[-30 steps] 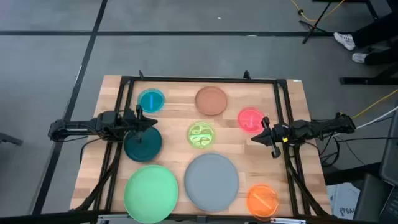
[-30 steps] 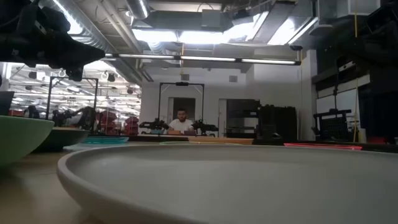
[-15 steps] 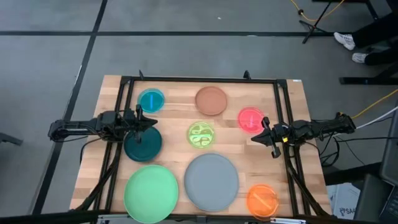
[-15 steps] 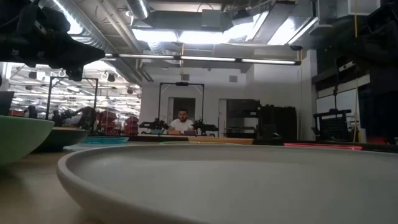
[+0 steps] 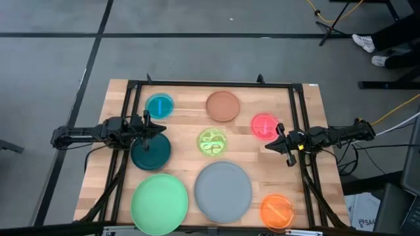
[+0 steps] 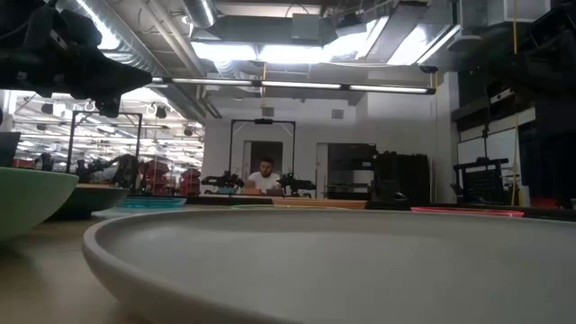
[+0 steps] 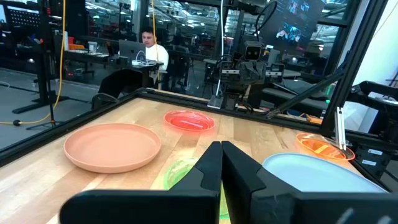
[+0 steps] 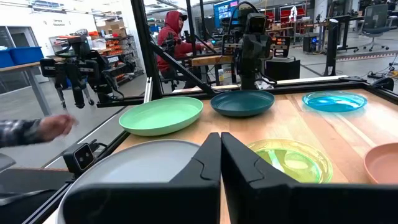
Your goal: Stack plastic plates
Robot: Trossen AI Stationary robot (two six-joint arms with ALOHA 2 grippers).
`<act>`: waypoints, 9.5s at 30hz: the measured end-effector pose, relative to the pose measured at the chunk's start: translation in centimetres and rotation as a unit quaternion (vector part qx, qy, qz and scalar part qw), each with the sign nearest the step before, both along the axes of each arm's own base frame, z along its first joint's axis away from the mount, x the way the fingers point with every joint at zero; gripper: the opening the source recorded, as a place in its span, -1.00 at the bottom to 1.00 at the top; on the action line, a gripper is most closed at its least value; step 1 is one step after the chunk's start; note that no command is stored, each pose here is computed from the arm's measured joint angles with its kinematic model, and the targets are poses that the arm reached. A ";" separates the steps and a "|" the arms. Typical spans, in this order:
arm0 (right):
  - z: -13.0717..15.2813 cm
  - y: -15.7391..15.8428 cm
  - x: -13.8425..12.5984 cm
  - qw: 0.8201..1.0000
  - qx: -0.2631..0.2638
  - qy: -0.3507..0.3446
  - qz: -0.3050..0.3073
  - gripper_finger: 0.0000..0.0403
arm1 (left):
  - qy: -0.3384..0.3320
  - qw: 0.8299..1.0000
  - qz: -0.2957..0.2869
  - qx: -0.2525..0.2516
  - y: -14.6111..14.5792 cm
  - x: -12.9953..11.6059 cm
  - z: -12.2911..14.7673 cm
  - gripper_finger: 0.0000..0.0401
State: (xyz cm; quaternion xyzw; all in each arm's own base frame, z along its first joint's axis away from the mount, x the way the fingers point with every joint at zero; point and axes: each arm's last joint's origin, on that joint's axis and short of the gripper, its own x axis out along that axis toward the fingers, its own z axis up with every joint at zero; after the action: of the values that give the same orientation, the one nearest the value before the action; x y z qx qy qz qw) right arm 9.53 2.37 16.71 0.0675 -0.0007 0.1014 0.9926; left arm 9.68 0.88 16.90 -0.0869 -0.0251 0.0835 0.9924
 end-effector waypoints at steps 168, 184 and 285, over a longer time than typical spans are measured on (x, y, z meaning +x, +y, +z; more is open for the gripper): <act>-1.2 14.1 41.8 0.933 0.069 0.344 -0.084 -0.23 | -0.053 0.998 -0.007 0.030 -0.1 -0.1 1.1 -1.00; -3.9 14.3 41.9 0.918 0.100 0.375 -0.078 -0.23 | -0.052 0.998 -0.007 0.030 -0.1 -0.1 1.1 -1.00; 13.0 17.3 27.4 0.859 -0.114 0.424 -0.263 -0.99 | -0.054 0.998 -0.008 0.029 -0.1 -0.1 1.1 -1.00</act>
State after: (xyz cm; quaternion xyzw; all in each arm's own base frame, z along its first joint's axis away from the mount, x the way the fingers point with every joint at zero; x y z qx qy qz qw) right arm 36.97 19.71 29.70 -0.0126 0.4136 -0.2029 0.8875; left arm 9.61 0.81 18.02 -0.0622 -0.0802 0.0703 0.9924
